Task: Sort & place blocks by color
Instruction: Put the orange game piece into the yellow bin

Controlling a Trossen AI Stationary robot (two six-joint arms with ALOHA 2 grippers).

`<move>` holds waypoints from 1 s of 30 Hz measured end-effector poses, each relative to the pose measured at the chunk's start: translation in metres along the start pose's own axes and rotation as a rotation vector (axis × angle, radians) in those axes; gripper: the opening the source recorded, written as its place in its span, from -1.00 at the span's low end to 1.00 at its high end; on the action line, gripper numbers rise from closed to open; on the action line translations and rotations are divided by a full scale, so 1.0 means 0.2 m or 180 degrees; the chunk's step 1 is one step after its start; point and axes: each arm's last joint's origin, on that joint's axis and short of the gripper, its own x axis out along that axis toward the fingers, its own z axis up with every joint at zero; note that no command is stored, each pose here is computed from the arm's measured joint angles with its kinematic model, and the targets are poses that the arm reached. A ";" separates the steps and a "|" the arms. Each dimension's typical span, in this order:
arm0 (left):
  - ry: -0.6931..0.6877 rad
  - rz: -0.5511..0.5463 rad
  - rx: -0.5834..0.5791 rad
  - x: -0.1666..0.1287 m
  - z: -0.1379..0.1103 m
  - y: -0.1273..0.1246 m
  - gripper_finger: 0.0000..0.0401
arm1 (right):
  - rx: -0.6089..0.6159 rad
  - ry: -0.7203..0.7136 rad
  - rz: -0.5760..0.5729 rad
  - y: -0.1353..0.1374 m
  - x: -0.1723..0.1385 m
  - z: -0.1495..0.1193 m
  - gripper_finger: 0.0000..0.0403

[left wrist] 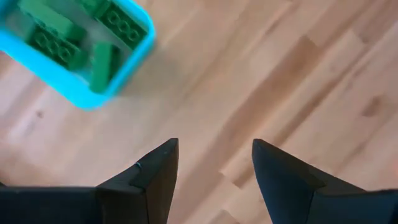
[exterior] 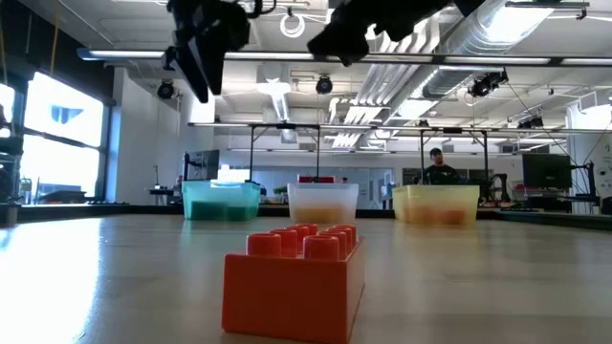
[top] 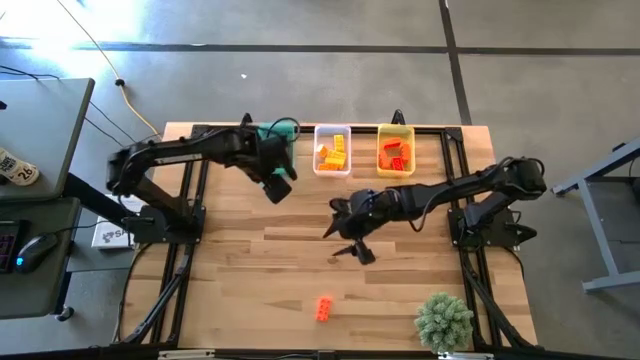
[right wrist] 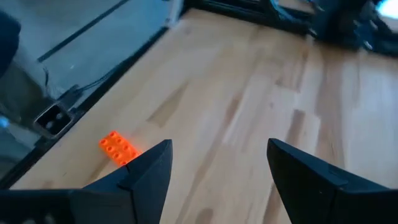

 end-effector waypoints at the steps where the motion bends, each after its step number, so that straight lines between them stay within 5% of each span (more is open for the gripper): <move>1: 0.0000 -0.0023 -0.0050 -0.02 -0.02 -0.02 -0.05 | -0.0109 -0.0025 0.0030 0.01 0.00 0.01 0.24; 13: -0.0028 -0.0302 -0.0238 -0.11 -0.20 -0.23 -0.05 | -0.1285 -0.0506 0.0221 0.15 0.05 0.09 0.24; 30: -0.0029 -0.0326 -0.0651 -0.13 -0.29 -0.34 -0.05 | -0.1389 -0.0698 0.0894 0.29 0.34 -0.02 0.24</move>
